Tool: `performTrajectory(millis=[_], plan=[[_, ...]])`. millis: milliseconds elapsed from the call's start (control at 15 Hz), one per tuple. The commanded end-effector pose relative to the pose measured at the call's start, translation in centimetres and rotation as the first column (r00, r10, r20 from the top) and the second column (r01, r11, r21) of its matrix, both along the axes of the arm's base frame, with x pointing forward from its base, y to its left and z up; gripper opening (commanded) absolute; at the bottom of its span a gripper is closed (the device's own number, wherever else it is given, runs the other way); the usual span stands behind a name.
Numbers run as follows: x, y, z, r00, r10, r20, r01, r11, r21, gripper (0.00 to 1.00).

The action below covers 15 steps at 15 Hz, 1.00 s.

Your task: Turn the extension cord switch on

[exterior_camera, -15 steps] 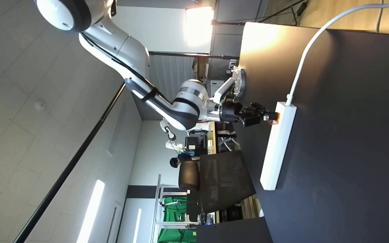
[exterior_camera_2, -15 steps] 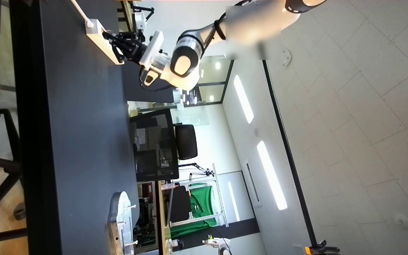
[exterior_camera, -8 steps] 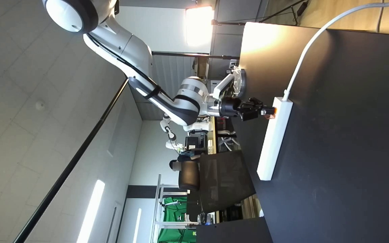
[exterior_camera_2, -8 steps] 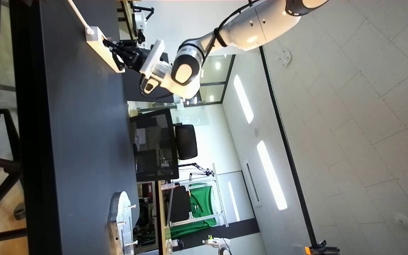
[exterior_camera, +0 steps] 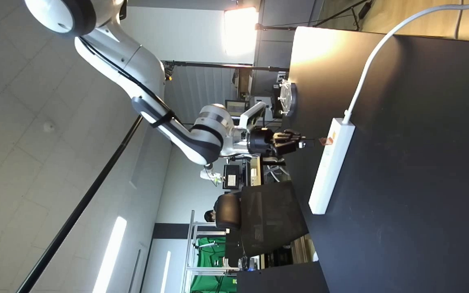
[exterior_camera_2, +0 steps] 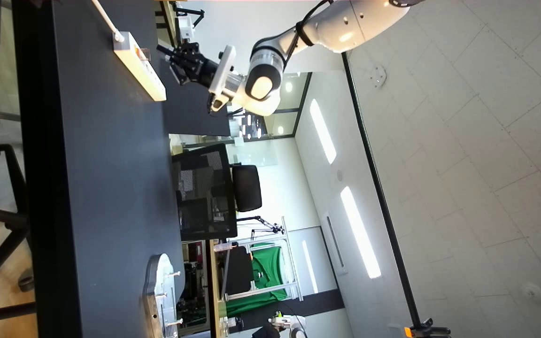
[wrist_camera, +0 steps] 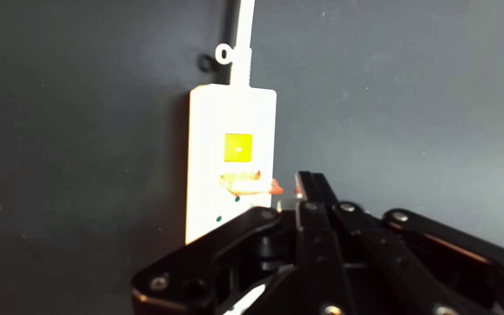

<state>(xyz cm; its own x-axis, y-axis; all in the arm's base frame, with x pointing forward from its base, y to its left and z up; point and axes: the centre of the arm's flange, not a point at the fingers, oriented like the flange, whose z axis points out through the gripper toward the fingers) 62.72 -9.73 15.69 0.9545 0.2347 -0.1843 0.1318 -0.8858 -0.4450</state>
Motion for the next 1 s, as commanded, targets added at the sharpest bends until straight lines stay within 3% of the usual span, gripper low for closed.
performTrajectory(millis=[0,267,333,467,600,800,933], plan=[[-0.1,3.9,6.8,0.994,0.100,0.037,-0.098,0.994,-0.037,0.00],[-0.2,7.3,10.6,0.984,0.165,0.073,-0.158,0.983,-0.090,0.00],[-0.3,7.9,11.0,0.982,0.172,0.074,-0.160,0.976,-0.146,0.26],[-0.4,8.5,11.2,0.982,0.176,0.064,-0.156,0.957,-0.247,0.32],[-0.6,8.7,11.3,0.986,0.140,0.095,-0.101,0.938,-0.330,0.46],[-0.8,8.7,11.1,0.984,0.053,0.172,0.020,0.918,-0.396,0.66],[-0.9,8.3,10.9,0.969,-0.017,0.245,0.116,0.910,-0.398,0.80]])
